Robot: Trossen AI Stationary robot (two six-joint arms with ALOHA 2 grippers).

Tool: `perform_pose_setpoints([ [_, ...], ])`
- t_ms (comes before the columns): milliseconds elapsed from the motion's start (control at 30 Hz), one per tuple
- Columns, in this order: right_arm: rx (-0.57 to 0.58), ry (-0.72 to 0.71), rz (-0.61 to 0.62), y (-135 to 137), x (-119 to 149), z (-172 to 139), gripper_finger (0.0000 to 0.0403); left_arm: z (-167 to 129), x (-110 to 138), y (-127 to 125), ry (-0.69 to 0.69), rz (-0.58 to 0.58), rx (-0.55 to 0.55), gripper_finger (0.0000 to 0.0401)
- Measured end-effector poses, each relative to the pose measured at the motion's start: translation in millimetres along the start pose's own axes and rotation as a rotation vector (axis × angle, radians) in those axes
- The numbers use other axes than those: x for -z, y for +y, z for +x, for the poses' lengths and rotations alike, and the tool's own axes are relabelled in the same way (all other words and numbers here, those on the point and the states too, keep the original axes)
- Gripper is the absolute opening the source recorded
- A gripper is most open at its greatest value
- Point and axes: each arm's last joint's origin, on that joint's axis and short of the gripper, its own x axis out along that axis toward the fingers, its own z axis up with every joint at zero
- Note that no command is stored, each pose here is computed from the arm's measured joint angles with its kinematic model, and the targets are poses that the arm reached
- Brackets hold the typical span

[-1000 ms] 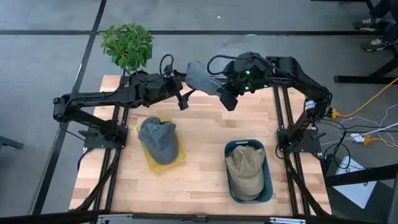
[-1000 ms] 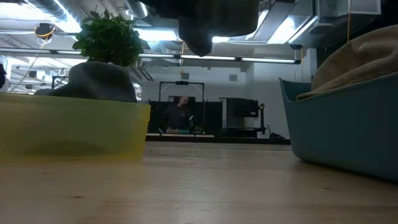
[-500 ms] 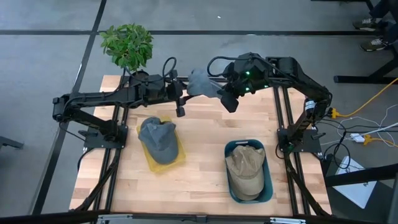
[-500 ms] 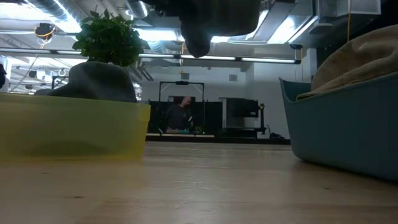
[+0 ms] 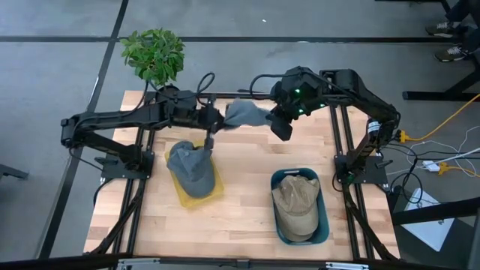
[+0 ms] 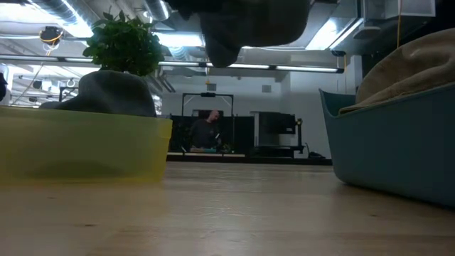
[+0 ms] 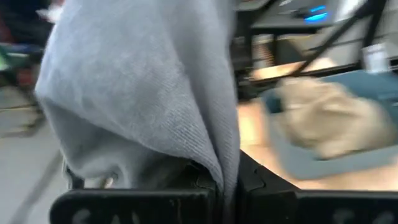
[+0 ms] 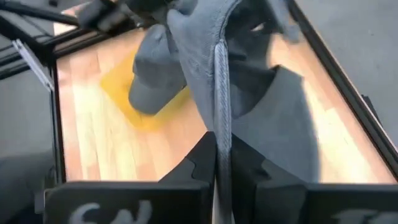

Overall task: Pick & Place hat
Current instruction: Put the gray cap into the blue bin

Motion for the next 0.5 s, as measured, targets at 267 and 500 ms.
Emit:
perform_pose_setpoints([
  [267, -0.181, 0.053, -0.018, 7.3, 1.9, 1.4, 0.0067, -14.4, 2.9, -11.4, 0.041, -0.221, 0.318, 0.0004],
  [500, -0.192, 0.094, -0.001, 16.8, 2.0, 14.8, 0.0153, -17.3, 5.8, -15.3, 0.106, -0.423, 0.423, 0.0004],
])
